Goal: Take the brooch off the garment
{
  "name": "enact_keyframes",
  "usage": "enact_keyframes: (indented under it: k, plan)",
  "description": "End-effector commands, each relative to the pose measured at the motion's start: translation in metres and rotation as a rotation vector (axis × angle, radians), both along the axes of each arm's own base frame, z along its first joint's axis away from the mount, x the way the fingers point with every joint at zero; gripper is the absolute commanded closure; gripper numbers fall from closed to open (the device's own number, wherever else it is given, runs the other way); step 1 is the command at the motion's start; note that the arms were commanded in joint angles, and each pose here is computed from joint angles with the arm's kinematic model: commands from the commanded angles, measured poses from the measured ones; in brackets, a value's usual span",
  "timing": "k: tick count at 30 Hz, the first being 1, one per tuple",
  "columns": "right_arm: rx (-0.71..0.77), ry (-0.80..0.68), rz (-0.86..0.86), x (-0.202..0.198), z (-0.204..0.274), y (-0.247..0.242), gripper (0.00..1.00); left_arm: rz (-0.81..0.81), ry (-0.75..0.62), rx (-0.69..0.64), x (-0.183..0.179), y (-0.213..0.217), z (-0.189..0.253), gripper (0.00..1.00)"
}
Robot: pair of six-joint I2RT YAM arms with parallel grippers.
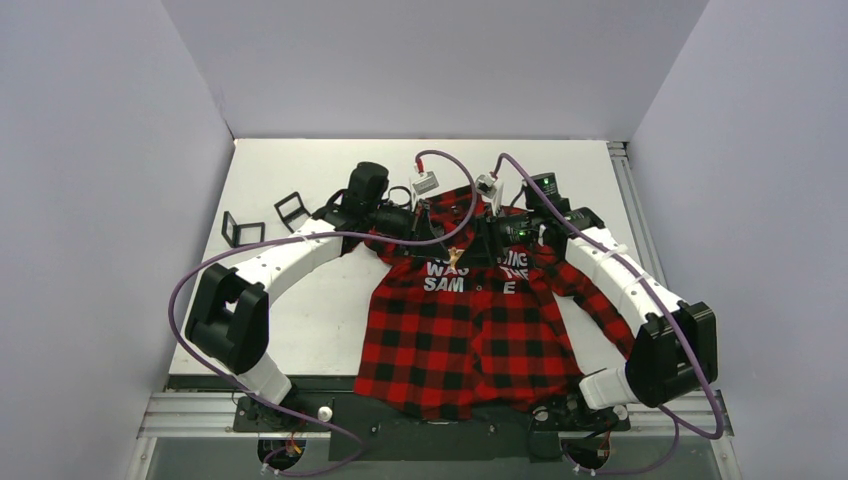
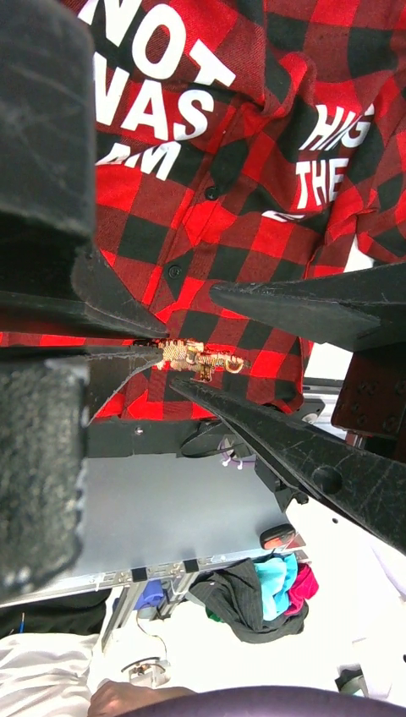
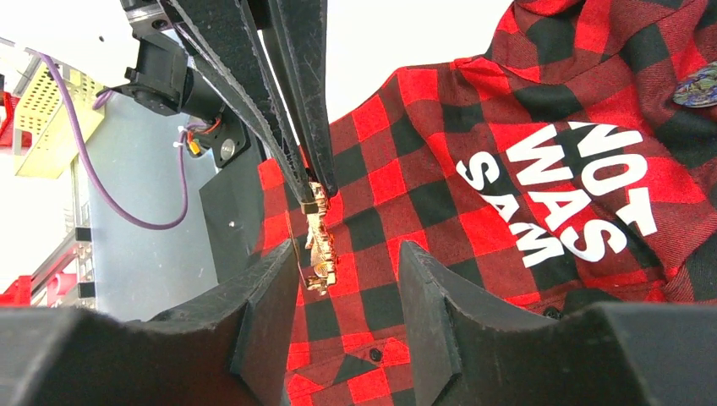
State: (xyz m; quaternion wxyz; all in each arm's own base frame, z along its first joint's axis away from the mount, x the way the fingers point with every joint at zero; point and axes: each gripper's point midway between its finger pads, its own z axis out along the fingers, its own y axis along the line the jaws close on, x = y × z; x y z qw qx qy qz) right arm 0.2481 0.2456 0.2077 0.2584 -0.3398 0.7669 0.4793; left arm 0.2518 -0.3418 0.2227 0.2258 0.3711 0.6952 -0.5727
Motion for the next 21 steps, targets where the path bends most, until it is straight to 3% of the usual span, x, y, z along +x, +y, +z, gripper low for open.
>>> enact_keyframes:
  k: [1, 12, 21]
  plan:
    - [0.036, -0.048, 0.012, 0.011, 0.016, 0.007, 0.58, -0.037, -0.038, -0.02, -0.004, -0.006, 0.009, 1.0]
    - [-0.002, 0.001, -0.069, 0.024, 0.007, 0.006, 0.68, -0.043, -0.045, -0.008, -0.007, -0.007, 0.008, 1.0]
    - [0.018, 0.003, 0.048, 0.003, 0.007, 0.006, 0.59, -0.04, -0.029, -0.018, -0.006, -0.007, 0.008, 1.0]
